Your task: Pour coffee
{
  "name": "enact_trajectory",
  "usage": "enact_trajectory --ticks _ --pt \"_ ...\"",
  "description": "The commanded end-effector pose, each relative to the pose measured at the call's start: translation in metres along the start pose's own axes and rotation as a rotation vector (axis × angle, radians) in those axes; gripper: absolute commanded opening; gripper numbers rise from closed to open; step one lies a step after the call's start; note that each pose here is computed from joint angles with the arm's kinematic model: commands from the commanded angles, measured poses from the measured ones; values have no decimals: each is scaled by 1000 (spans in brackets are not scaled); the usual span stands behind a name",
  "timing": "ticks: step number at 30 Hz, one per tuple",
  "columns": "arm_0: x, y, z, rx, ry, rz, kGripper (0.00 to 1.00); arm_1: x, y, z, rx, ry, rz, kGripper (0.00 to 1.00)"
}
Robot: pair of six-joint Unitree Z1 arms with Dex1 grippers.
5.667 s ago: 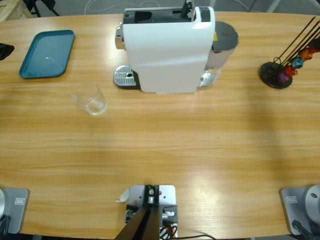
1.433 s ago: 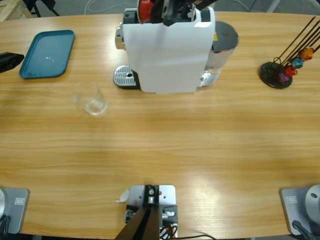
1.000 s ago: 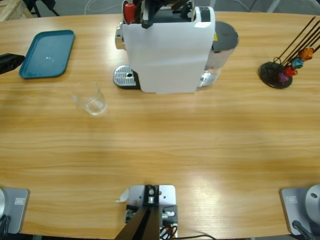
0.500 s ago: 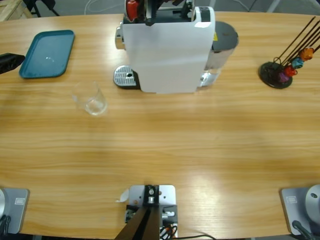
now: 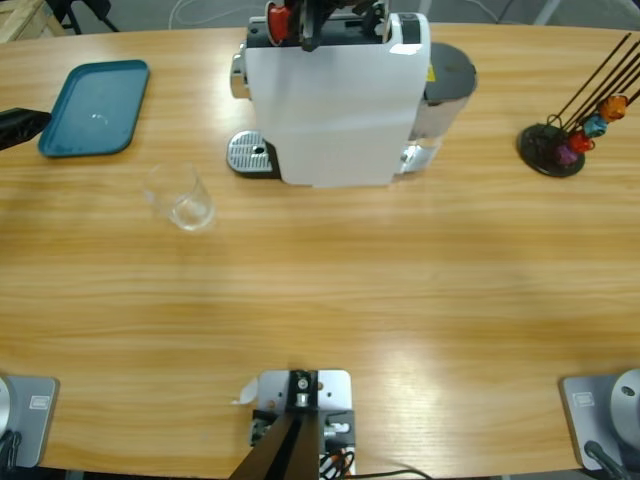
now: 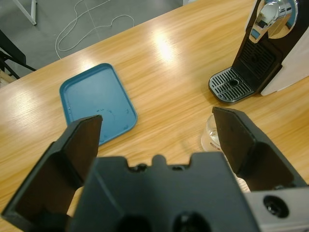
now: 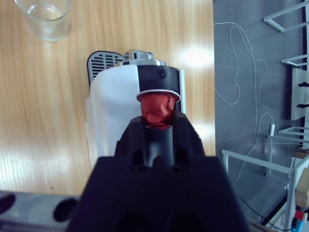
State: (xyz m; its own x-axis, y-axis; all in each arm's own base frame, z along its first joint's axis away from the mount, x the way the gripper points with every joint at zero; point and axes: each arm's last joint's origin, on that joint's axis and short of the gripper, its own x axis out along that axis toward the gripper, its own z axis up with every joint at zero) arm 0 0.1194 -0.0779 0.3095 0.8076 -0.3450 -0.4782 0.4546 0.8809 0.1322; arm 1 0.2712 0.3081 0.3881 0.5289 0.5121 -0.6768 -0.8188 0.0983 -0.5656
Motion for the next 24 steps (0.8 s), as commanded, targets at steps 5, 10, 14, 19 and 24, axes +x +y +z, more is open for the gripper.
enact_trajectory --ticks 5,10,14,19,24 --pt "7 -3 -12 24 40 -11 996 36 -2 -1 -11 45 26 126" --pt "7 -3 -12 24 42 -12 996 36 0 -3 -12 51 33 126" --pt "8 -3 -12 25 44 -12 996 37 1 -4 -12 52 36 126" --pt "8 -3 -12 24 41 -12 996 41 3 -6 -13 59 46 126" --pt "8 -3 -12 24 40 -12 996 43 6 -8 -13 69 57 126"
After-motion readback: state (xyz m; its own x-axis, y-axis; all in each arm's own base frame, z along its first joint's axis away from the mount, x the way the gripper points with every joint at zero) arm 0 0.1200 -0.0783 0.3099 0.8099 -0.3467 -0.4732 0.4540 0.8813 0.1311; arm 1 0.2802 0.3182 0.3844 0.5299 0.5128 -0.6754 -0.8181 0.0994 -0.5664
